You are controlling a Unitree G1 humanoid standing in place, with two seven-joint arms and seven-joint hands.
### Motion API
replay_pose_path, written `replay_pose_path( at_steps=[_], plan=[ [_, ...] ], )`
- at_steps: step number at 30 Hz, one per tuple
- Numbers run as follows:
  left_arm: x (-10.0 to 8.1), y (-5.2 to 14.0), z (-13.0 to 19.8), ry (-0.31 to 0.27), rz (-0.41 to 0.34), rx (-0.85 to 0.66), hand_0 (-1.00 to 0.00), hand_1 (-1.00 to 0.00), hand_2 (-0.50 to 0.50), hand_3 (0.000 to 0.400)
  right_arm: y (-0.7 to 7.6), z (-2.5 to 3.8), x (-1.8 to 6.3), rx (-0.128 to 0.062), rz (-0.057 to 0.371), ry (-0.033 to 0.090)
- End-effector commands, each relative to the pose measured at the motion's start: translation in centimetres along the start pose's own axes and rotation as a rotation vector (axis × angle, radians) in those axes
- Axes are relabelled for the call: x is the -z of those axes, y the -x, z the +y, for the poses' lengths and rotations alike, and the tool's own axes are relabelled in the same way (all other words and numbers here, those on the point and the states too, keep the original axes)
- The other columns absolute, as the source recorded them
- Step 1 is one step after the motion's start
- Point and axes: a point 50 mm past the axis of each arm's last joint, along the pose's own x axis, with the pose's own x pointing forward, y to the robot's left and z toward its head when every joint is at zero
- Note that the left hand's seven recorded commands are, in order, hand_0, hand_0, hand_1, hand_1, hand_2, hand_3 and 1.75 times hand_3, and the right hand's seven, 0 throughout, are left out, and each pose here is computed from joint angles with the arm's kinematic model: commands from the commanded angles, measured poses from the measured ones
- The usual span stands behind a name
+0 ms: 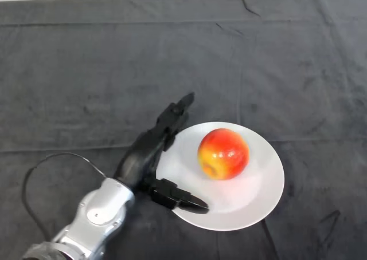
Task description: Move the apple to the plate
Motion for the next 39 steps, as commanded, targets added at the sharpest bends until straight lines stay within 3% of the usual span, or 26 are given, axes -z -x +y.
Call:
replay_pose_path(
  at_steps=[1, 24, 39],
  plan=[
    [-0.1, 0.7, 3.3, -0.041, -0.004, -0.073, 0.0, 0.0, 0.0, 0.0, 0.07, 0.7, -0.92, -0.027, -0.037, 0.005],
    [-0.4, 5.2, 11.5, -0.051, -0.069, -0.433, 0.0, 0.0, 0.0, 0.0, 0.08, 0.7, -0.93, -0.027, -0.037, 0.005],
    [-0.5, 8.0, 15.4, -0.017, -0.092, -0.633, 0.0, 0.0, 0.0, 0.0, 0.08, 0.71, -0.94, -0.028, -0.037, 0.004]
  ],
)
